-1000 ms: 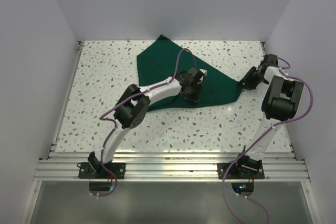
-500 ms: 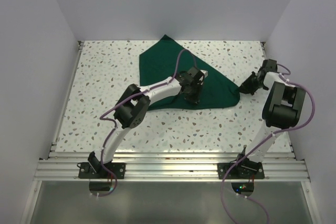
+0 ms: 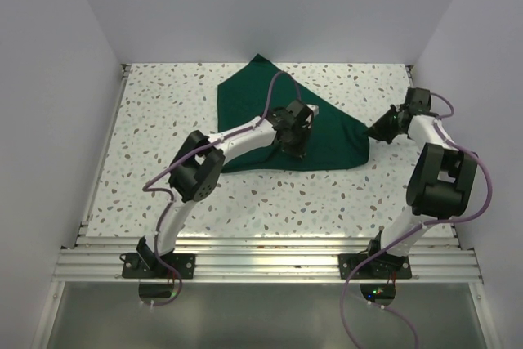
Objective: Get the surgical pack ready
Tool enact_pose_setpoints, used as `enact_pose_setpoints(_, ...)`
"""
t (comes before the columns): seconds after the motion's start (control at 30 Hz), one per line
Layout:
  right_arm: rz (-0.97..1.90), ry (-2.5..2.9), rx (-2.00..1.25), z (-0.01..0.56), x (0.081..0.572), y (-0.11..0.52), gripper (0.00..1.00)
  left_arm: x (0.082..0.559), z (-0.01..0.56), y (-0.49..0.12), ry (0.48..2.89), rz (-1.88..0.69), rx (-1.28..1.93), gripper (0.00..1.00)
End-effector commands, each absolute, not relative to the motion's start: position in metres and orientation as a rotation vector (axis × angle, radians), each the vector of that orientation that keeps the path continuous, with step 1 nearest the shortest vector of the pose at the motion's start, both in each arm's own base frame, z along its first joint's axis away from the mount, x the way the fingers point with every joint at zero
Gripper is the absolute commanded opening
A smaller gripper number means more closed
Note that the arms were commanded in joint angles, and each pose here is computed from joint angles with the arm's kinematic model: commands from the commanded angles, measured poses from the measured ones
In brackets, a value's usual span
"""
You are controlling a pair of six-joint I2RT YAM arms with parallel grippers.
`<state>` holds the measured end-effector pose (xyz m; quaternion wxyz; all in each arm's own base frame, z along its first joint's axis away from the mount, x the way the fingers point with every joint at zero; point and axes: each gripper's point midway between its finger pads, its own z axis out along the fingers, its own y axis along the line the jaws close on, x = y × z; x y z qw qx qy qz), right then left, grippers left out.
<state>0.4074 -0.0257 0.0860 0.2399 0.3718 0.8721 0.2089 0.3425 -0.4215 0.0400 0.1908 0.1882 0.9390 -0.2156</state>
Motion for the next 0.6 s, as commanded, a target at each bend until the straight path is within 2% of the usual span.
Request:
enact_pose_setpoints(0.0, 0.602, 2.381, 0.971, 0.097, 0.417, -0.016, 0.0, 0.358, 0.084, -0.415, 2.54, -0.604, 0.514, 0.01)
enact_pose_setpoints(0.57, 0.581, 2.4, 0.71, 0.158, 0.438, 0.039, 0.0, 0.35, 0.021, -0.42, 2.653, -0.634, 0.584, 0.0)
